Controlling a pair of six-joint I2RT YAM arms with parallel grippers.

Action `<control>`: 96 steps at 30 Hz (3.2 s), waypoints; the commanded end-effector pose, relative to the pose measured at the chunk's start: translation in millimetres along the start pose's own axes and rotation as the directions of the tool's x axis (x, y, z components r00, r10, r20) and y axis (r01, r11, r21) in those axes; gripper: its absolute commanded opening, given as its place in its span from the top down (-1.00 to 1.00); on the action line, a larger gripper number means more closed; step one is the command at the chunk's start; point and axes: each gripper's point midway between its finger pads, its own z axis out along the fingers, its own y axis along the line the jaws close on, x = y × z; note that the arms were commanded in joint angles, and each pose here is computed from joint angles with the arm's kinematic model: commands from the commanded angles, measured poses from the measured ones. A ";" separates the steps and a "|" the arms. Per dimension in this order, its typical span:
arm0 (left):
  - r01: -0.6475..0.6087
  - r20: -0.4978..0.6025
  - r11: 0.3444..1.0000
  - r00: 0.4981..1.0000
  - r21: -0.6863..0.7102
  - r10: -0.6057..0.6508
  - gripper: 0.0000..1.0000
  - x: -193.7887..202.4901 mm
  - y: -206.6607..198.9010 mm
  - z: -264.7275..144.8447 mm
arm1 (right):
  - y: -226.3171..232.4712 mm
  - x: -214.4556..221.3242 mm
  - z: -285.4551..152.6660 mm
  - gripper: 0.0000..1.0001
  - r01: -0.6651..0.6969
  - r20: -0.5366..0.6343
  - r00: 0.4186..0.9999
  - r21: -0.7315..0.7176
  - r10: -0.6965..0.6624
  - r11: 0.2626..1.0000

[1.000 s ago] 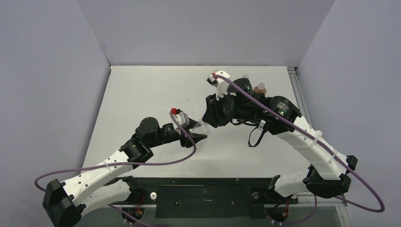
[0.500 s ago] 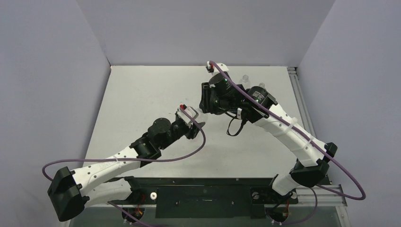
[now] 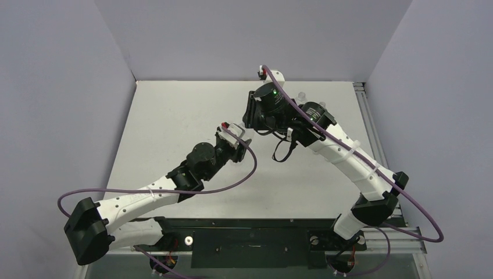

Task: Screw on the bottle caps
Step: Screw the bottle cap onto the plastic bottle.

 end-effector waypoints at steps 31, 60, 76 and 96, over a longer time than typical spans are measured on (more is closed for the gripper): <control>0.001 0.254 0.992 0.967 0.126 -0.033 0.78 -96.1 -17.1 7.4 | 16.4 21.9 13.6 0.35 0.054 -0.091 0.994 0.003 -0.053 0.999; 0.046 0.195 0.978 0.977 0.202 -0.087 0.78 -71.4 -12.1 4.8 | 5.1 -5.2 -26.6 -0.54 0.039 0.044 0.998 -0.051 -0.036 0.998; 0.076 0.105 0.879 0.984 0.471 -0.141 0.78 -60.4 -51.7 -18.9 | 6.4 -13.9 -109.6 -0.55 0.282 0.243 0.947 -0.308 -0.211 0.909; 0.180 -0.044 0.558 0.968 0.810 -0.247 0.77 -71.0 -95.4 -103.0 | 45.9 7.8 -156.1 -0.09 0.468 0.326 0.875 -0.760 -0.358 0.452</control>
